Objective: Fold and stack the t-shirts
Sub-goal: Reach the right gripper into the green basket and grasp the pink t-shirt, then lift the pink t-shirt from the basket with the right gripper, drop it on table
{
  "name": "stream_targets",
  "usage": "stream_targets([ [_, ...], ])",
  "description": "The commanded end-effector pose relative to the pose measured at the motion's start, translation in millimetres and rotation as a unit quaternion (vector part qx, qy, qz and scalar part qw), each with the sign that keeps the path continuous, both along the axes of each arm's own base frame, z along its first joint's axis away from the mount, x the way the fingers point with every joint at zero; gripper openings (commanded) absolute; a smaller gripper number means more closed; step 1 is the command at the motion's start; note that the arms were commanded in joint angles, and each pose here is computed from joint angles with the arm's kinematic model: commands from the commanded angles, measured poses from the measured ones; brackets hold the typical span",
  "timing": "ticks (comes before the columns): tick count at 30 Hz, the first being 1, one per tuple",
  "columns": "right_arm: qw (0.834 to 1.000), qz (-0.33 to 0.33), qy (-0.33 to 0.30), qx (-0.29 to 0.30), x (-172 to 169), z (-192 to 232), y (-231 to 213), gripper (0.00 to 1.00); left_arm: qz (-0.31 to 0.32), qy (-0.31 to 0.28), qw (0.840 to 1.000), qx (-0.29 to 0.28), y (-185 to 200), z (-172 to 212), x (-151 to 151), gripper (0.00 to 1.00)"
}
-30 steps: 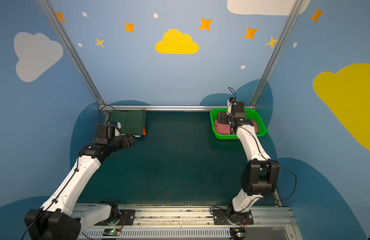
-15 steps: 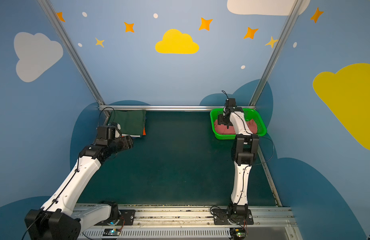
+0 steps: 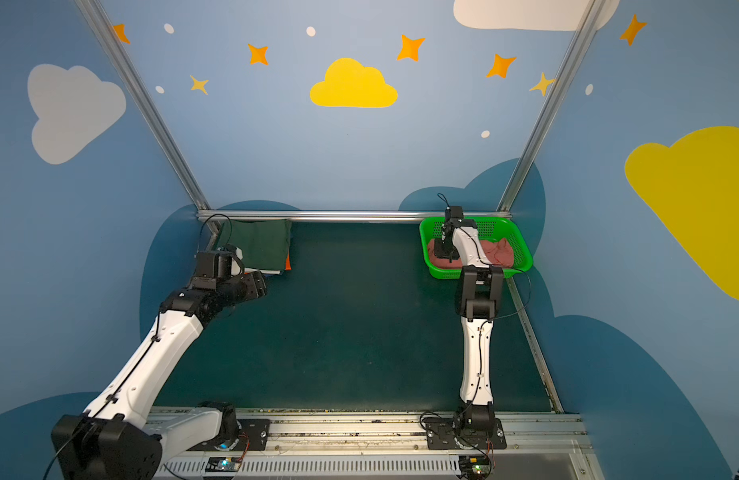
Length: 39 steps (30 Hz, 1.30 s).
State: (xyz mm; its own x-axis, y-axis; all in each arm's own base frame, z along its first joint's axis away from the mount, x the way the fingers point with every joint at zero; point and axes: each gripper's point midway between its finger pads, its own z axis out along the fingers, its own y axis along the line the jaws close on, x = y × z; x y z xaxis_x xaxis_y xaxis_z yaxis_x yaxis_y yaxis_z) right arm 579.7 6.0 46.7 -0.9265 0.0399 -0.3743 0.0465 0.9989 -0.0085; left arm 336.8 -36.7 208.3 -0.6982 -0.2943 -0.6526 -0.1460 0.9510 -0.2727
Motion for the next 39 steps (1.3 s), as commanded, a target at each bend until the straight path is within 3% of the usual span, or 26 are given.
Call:
stream_targets([
  [1,1.000,-0.011,-0.004,-0.001,1,10,-5,0.11,-0.004,0.005,1.000,0.004,0,-3,-1,0.74],
  [3,1.000,-0.013,-0.010,-0.003,1,18,-8,0.00,-0.004,0.003,1.000,0.004,0,-3,0,0.73],
  [14,0.992,-0.016,-0.127,0.006,-1,115,-7,0.00,-0.004,-0.003,1.000,0.001,-1,1,-1,0.72],
  [24,0.972,-0.001,-0.233,0.014,-32,215,3,0.00,-0.004,-0.038,0.998,-0.045,-12,26,4,0.69],
  [28,0.954,0.015,-0.299,0.004,-53,266,14,0.00,-0.016,-0.067,0.995,-0.078,-22,53,6,0.67],
  [34,0.910,0.040,-0.412,0.020,-93,345,36,0.00,-0.016,-0.144,0.984,-0.106,-25,102,6,0.60],
  [39,0.872,0.079,-0.482,0.036,-128,405,60,0.00,-0.014,-0.171,0.978,-0.115,-25,104,10,0.54],
])
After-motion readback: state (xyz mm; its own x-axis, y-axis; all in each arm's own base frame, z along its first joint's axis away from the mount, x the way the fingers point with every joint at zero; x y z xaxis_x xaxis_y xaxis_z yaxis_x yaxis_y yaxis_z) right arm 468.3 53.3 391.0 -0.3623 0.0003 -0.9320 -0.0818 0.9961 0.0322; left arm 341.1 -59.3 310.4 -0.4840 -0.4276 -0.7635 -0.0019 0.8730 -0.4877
